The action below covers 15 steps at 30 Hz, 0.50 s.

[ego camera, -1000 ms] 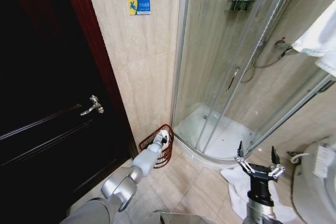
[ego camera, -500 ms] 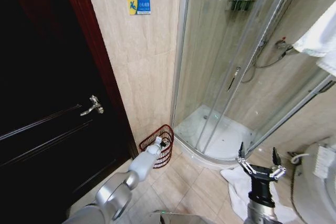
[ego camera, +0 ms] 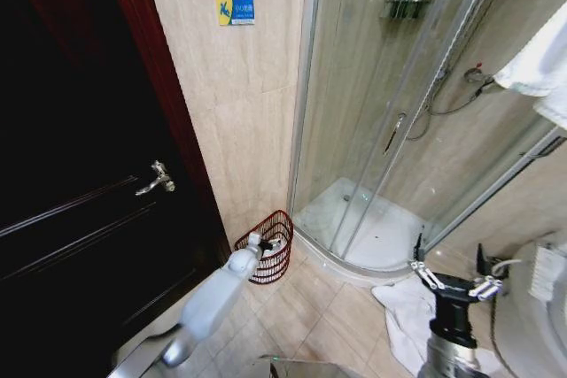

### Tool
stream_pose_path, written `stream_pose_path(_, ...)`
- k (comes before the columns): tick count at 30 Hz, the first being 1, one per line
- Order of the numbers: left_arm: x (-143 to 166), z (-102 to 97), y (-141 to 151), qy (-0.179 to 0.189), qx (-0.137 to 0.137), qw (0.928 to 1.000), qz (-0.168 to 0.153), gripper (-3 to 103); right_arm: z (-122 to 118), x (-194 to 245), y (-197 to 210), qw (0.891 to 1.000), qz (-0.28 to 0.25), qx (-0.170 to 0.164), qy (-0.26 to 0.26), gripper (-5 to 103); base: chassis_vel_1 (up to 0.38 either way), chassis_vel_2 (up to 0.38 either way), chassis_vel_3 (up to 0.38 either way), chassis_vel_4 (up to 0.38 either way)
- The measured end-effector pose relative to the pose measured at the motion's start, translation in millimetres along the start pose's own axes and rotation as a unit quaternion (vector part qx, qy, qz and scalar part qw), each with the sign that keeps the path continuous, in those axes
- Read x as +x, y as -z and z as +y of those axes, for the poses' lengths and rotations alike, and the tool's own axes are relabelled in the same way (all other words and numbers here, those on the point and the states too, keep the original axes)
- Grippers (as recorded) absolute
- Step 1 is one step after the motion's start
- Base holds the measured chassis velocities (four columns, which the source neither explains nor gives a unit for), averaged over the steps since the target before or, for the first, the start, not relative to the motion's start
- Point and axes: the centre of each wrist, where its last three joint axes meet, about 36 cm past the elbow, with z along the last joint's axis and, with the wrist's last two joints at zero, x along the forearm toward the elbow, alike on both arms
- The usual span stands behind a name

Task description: Discard the used towel into the hamper.

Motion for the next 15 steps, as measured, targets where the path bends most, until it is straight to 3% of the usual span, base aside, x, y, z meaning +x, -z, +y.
stream_pose_path(3, 44.5, 3.6, -4.4, 0.004, 0.015, 0.9998, -0.016, 100, 0.3, -4.1, 6.3, 1.000, 0.004, -0.004, -0.006, 100, 0.000, 0.000, 0.000, 0.000)
stream_pose_path(5, 56.6, 4.0, -6.6, 0.004, 0.018, 0.9997, -0.018, 100, 0.7, -5.1, 7.0, 1.000, 0.006, -0.004, -0.008, 100, 0.000, 0.000, 0.000, 0.000)
stream_pose_path(7, 99.4, 16.5, -3.8, 0.015, 0.025, 0.9990, -0.035, 100, 6.5, -15.2, 13.9, 1.000, 0.011, -0.010, -0.013, 100, 0.000, 0.000, 0.000, 0.000)
stream_pose_path(11, 121.6, 21.0, 4.8, 0.026, 0.036, 0.9974, -0.056, 100, 10.8, -25.2, 22.7, 1.000, 0.008, -0.014, -0.013, 100, 0.000, 0.000, 0.000, 0.000)
stream_pose_path(15, 149.0, 13.0, 15.4, 0.039, 0.055, 0.9937, -0.090, 100, 12.0, -39.9, 34.6, 1.000, 0.005, -0.023, -0.016, 100, 0.000, 0.000, 0.000, 0.000)
